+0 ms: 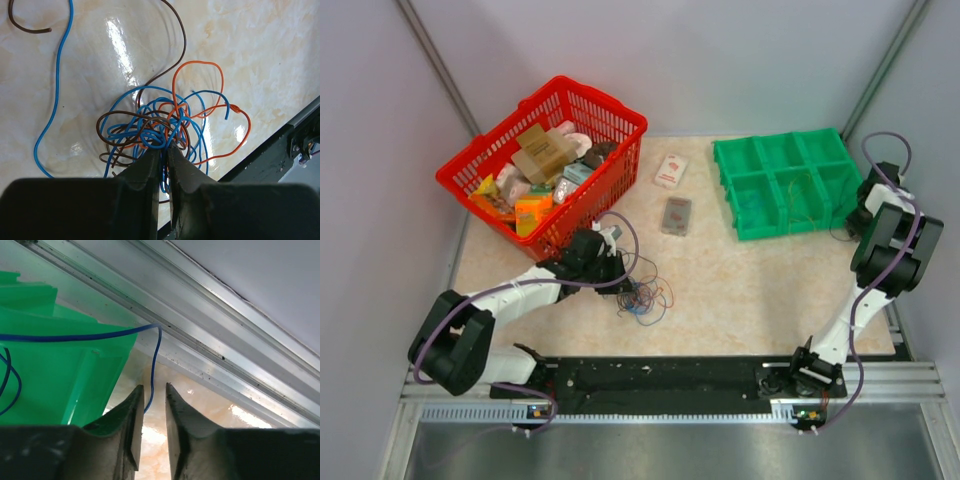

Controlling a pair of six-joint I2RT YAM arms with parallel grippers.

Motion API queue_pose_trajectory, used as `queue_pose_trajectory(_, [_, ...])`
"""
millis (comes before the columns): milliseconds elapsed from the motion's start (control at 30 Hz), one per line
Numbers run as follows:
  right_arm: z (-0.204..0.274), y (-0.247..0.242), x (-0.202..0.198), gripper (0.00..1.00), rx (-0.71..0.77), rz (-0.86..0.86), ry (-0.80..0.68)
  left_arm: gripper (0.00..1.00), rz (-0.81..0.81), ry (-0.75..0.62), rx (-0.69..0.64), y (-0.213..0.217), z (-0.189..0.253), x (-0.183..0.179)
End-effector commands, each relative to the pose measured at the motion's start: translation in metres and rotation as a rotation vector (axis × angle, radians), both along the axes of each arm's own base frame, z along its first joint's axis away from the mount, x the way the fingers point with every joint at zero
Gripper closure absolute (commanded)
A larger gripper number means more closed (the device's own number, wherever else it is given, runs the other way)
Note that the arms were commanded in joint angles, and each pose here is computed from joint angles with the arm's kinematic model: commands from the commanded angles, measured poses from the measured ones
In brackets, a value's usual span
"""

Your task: Untangle the cables

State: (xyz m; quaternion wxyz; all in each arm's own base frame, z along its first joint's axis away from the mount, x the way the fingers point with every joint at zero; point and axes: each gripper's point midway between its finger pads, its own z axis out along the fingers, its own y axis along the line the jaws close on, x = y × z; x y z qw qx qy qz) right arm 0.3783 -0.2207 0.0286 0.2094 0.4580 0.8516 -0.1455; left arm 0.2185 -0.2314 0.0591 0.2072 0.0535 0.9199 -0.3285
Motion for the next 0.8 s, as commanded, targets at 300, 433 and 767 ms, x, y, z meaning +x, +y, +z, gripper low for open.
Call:
queue_pose_trajectory(300, [0.022, -0.007, 0.005, 1.0, -0.041, -0.003, -0.078, 0.85, -0.012, -0.057, -0.029, -0.008, 0.017, 0.013])
queue_pose_trajectory(433, [0.068, -0.006, 0.007, 1.0, -0.138, 0.021, -0.18, 0.85, -0.01, -0.059, -0.032, -0.008, 0.017, 0.013])
queue_pose_trajectory(767, [0.115, -0.001, 0.019, 1.0, -0.263, 0.052, -0.209, 0.85, -0.012, -0.066, -0.032, -0.008, 0.018, 0.013])
